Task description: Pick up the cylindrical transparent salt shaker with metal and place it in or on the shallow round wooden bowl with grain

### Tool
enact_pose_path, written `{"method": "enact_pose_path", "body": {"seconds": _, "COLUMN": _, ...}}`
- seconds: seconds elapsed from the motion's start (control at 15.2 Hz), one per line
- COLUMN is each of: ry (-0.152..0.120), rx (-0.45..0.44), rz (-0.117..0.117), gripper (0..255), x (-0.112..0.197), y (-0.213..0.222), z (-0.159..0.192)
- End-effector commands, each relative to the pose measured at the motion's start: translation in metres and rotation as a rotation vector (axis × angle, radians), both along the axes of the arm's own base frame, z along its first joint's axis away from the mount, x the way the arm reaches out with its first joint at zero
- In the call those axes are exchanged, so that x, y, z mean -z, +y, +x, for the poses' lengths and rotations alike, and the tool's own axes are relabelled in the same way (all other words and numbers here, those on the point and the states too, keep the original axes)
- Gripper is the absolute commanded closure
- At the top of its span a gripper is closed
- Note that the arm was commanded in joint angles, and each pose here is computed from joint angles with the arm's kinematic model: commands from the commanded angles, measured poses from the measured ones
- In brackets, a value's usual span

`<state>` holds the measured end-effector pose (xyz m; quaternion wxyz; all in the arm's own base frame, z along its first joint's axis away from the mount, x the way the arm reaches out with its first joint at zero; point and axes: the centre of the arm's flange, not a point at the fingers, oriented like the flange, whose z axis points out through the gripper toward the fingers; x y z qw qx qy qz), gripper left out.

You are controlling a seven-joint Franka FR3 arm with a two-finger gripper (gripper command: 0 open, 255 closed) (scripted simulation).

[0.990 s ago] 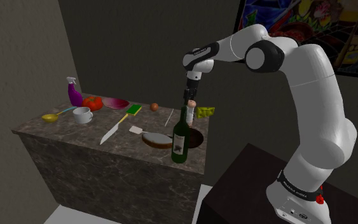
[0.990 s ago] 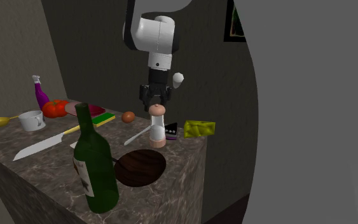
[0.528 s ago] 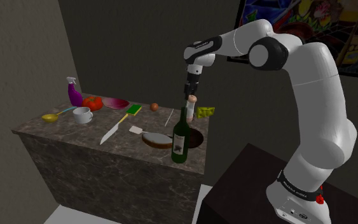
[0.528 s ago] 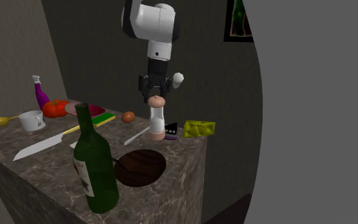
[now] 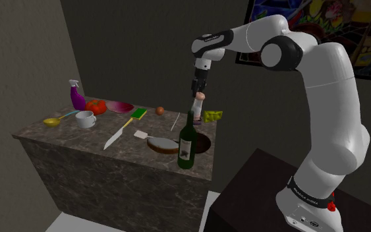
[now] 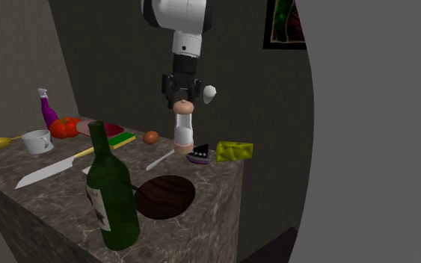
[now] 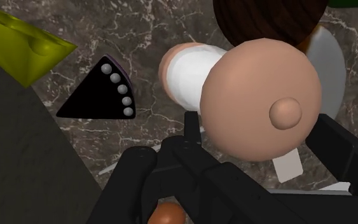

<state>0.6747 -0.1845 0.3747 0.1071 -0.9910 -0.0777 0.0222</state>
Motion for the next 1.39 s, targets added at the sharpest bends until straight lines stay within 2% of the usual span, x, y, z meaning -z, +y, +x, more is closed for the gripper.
{"method": "enact_pose_path", "body": {"seconds": 0.0, "ry": 0.000, "rx": 0.000, "rz": 0.000, "gripper": 255, "x": -0.010, "y": 0.000, "z": 0.000}}
{"method": "enact_pose_path", "body": {"seconds": 0.86, "ry": 0.000, "rx": 0.000, "rz": 0.000, "gripper": 255, "x": -0.079, "y": 0.121, "z": -0.101}}
{"method": "enact_pose_path", "body": {"seconds": 0.92, "ry": 0.000, "rx": 0.000, "rz": 0.000, "gripper": 255, "x": -0.081, "y": 0.124, "z": -0.104}}
{"method": "enact_pose_path", "body": {"seconds": 1.32, "ry": 0.000, "rx": 0.000, "rz": 0.000, "gripper": 255, "x": -0.049, "y": 0.124, "z": -0.104}}
